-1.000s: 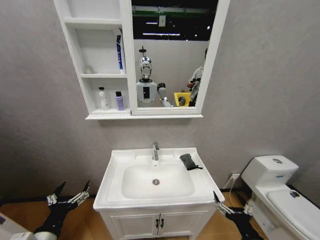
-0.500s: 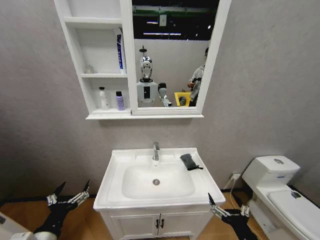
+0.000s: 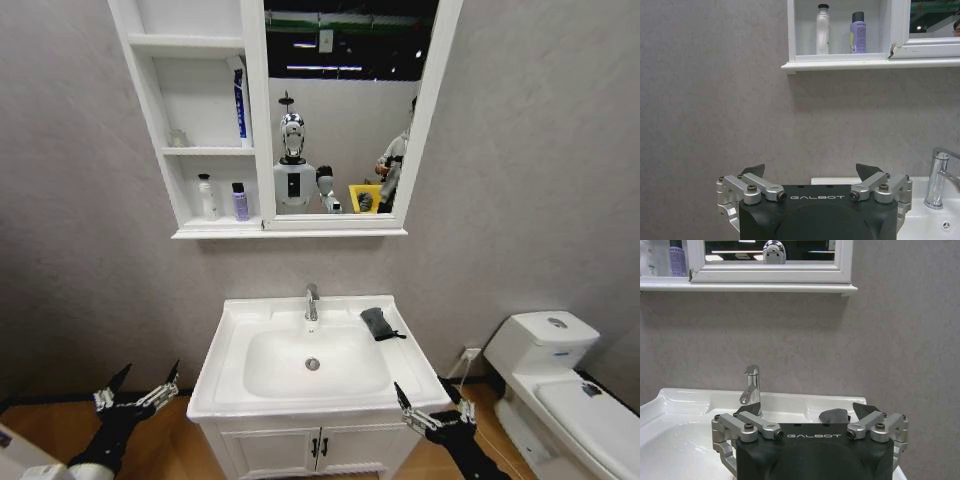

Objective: Move facial cleanser and shampoo from washbasin to cabinet, then wipe washbasin with towel.

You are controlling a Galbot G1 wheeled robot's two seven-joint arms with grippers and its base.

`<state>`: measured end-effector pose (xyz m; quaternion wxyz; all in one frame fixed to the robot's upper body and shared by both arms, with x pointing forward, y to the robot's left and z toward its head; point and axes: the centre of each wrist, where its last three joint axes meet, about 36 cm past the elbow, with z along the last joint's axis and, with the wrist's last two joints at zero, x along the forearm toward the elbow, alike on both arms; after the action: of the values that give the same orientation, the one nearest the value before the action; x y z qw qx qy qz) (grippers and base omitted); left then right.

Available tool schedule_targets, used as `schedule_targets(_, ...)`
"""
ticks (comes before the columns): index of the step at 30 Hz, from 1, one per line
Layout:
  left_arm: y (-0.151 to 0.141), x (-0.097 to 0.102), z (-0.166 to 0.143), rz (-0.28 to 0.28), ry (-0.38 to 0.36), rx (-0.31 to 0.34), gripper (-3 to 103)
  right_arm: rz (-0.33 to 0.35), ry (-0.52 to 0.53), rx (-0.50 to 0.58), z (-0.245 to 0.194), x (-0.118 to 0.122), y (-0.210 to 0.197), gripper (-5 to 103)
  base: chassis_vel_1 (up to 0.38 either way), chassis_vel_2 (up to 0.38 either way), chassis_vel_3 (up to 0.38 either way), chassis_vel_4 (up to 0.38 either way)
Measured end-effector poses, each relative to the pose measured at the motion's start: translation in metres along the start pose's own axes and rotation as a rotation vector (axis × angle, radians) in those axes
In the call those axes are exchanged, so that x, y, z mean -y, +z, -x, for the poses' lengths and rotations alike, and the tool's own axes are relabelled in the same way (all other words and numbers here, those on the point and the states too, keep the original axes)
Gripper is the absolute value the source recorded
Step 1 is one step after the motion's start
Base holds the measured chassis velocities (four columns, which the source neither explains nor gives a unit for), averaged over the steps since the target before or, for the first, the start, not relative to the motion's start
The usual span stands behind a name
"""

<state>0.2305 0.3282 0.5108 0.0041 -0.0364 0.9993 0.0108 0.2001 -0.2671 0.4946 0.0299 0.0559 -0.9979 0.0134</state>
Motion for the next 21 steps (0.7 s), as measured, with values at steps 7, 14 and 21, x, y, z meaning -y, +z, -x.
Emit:
schedule_targets(7, 0.0, 0.0, 0.0, 0.0, 0.0, 0.0, 100, 0.001, 0.001, 0.001, 0.0004, 0.0002, 0.0008, 100, 0.0, 0.0, 0.0, 0.0)
schedule_targets(14, 0.0, 0.0, 0.0, 0.0, 0.0, 0.0, 100, 0.001, 0.002, 0.0, 0.0006, 0.0004, 0.0012, 100, 0.0, 0.0, 0.0, 0.0)
schedule_targets(21, 0.0, 0.0, 0.0, 0.0, 0.0, 0.0, 100, 0.002, 0.003, 0.001, 0.0007, 0.0005, 0.0015, 100, 0.1, -0.105, -0.1, 0.098)
